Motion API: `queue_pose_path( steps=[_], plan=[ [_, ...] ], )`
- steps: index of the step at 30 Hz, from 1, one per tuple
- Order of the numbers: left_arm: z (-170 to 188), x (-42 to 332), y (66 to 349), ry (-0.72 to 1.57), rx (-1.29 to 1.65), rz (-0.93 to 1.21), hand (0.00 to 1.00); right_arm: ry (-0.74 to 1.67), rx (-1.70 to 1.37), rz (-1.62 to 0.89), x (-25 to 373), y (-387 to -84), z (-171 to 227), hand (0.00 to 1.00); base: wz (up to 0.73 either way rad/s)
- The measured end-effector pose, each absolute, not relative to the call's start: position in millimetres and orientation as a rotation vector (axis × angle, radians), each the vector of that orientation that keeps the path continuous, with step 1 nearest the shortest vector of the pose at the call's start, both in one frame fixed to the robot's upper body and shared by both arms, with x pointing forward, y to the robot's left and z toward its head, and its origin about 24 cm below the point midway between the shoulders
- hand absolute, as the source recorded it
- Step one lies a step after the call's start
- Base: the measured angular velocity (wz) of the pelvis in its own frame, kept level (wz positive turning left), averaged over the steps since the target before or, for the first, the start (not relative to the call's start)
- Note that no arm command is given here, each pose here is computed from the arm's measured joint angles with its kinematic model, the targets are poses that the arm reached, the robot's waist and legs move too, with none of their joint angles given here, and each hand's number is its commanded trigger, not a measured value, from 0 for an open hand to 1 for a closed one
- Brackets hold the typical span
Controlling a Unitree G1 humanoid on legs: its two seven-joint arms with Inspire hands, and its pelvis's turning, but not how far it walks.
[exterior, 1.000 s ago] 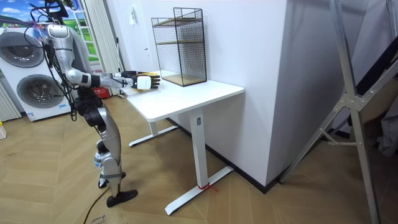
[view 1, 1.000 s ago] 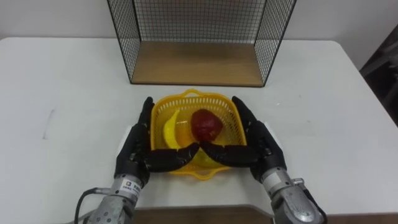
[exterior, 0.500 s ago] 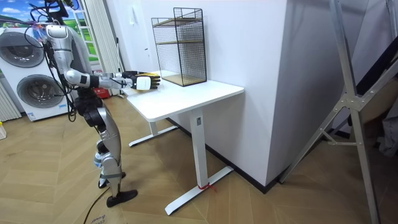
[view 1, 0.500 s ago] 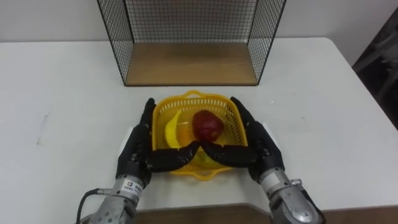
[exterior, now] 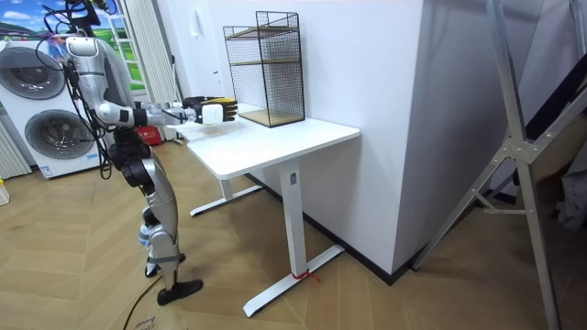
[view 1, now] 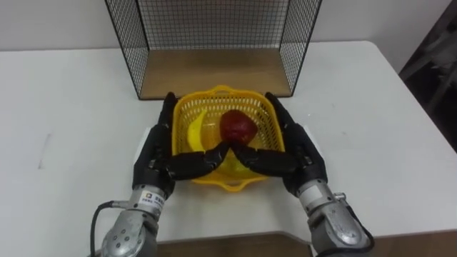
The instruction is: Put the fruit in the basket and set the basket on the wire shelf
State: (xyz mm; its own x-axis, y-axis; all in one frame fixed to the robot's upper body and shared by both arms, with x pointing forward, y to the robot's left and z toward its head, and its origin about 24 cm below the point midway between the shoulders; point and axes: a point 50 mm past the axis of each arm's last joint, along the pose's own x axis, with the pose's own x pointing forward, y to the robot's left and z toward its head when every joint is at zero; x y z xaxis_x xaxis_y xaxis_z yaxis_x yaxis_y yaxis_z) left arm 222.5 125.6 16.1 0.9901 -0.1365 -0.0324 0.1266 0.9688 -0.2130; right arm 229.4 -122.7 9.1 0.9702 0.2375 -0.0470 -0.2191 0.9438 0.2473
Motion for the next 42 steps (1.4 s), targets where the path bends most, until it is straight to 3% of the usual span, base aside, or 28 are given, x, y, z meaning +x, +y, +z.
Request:
queue_pose_path(
  steps=[29,42],
  plan=[
    [54.3,233.8,121.5,-0.122,-0.234,-0.122,0.00,-0.080,0.283,0.230,240.5,-118.6,43.2,0.00,-0.01],
    [43.9,230.1,122.7,-0.098,-0.249,-0.098,0.00,-0.056,0.281,0.242,233.3,-119.6,34.5,0.00,-0.04]
  ],
)
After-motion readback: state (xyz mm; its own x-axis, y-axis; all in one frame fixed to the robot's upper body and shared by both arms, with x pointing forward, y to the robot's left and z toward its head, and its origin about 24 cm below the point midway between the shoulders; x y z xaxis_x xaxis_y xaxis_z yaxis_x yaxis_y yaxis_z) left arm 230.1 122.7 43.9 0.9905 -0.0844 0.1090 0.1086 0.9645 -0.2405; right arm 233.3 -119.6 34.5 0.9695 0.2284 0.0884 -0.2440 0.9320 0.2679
